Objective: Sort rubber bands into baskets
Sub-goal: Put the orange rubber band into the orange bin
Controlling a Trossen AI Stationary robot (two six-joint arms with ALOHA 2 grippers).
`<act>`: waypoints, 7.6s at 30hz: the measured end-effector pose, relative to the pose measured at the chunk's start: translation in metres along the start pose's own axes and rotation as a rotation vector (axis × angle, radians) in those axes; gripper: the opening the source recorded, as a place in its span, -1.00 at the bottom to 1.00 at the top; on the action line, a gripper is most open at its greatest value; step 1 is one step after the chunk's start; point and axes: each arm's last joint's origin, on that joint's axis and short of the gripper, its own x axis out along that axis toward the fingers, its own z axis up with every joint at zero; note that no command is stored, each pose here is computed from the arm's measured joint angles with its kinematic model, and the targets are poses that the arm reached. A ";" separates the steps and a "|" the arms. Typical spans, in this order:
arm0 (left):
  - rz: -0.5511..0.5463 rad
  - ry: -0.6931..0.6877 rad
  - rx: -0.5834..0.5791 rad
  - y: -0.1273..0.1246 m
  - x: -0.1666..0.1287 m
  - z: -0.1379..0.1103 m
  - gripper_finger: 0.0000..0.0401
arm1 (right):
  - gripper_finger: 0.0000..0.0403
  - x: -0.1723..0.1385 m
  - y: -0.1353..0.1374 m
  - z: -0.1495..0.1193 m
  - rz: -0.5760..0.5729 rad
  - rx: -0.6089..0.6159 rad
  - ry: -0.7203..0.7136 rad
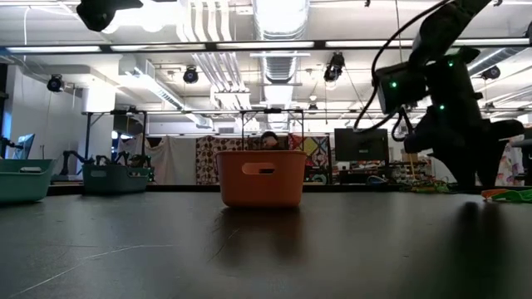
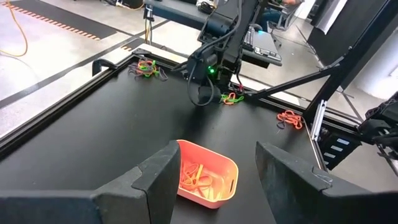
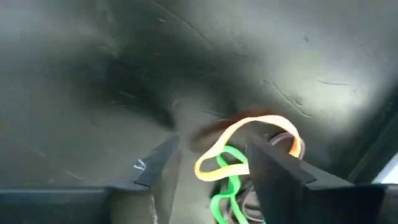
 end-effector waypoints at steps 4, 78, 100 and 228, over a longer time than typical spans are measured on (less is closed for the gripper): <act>0.000 0.000 -0.001 0.000 0.000 0.000 -0.04 | -0.34 0.007 -0.002 0.000 -0.002 0.001 0.019; -0.216 -0.018 -0.085 -0.024 0.023 0.008 -0.04 | 0.03 -0.115 0.219 -0.025 0.299 -0.733 -0.477; -0.251 0.180 -0.245 -0.068 0.089 -0.022 -0.04 | 0.03 -0.033 0.120 -0.297 -0.090 -0.736 0.166; -0.311 0.140 -0.017 -0.051 0.039 -0.012 -0.04 | -0.96 -0.101 0.164 -0.192 -0.009 -0.766 -0.256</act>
